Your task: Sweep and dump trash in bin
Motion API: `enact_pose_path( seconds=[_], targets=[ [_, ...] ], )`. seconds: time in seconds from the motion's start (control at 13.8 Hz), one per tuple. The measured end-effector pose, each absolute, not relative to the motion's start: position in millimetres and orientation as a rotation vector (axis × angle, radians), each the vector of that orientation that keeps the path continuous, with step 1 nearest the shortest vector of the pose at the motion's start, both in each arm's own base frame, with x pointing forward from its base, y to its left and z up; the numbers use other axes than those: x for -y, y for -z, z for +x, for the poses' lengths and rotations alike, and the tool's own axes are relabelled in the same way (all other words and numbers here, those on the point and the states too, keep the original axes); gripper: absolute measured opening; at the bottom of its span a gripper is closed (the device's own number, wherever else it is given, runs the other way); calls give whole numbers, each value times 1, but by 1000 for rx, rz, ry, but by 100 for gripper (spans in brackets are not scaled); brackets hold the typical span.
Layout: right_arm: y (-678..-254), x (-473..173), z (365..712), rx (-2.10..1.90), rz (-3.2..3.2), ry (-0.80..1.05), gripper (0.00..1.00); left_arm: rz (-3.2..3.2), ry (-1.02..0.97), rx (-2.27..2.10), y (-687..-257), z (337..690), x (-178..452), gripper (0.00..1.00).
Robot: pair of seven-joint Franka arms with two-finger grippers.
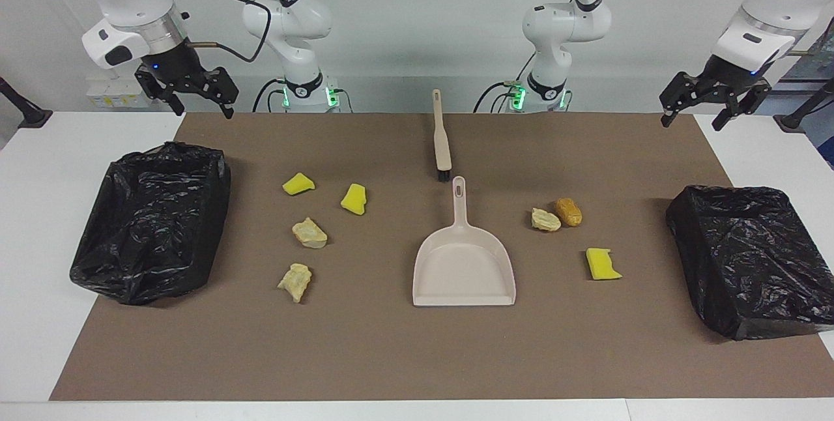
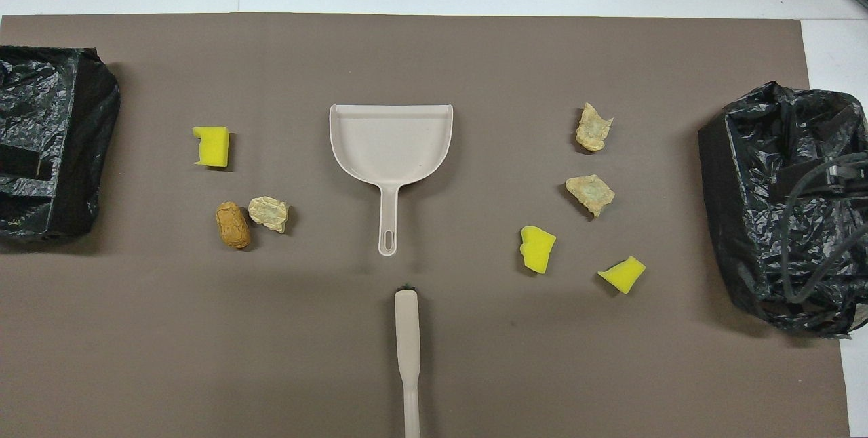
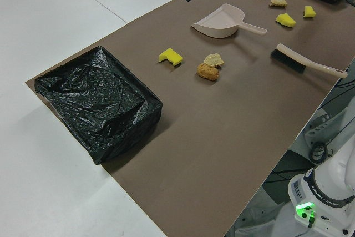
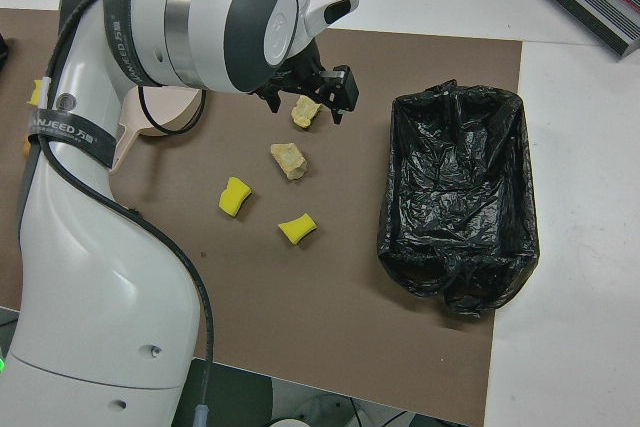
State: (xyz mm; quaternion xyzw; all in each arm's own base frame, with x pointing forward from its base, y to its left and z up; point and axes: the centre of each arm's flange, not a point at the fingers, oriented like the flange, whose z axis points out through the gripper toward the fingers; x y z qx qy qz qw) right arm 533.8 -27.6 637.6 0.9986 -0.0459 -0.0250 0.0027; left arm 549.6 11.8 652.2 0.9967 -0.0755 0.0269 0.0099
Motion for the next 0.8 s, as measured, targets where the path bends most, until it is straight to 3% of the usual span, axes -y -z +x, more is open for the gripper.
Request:
enact_pose_path(
  seconds=[0.8],
  targets=[
    [-638, 28, 534, 144, 3132, 78, 100, 3112, -83, 235, -652, 550, -12, 100]
  ],
)
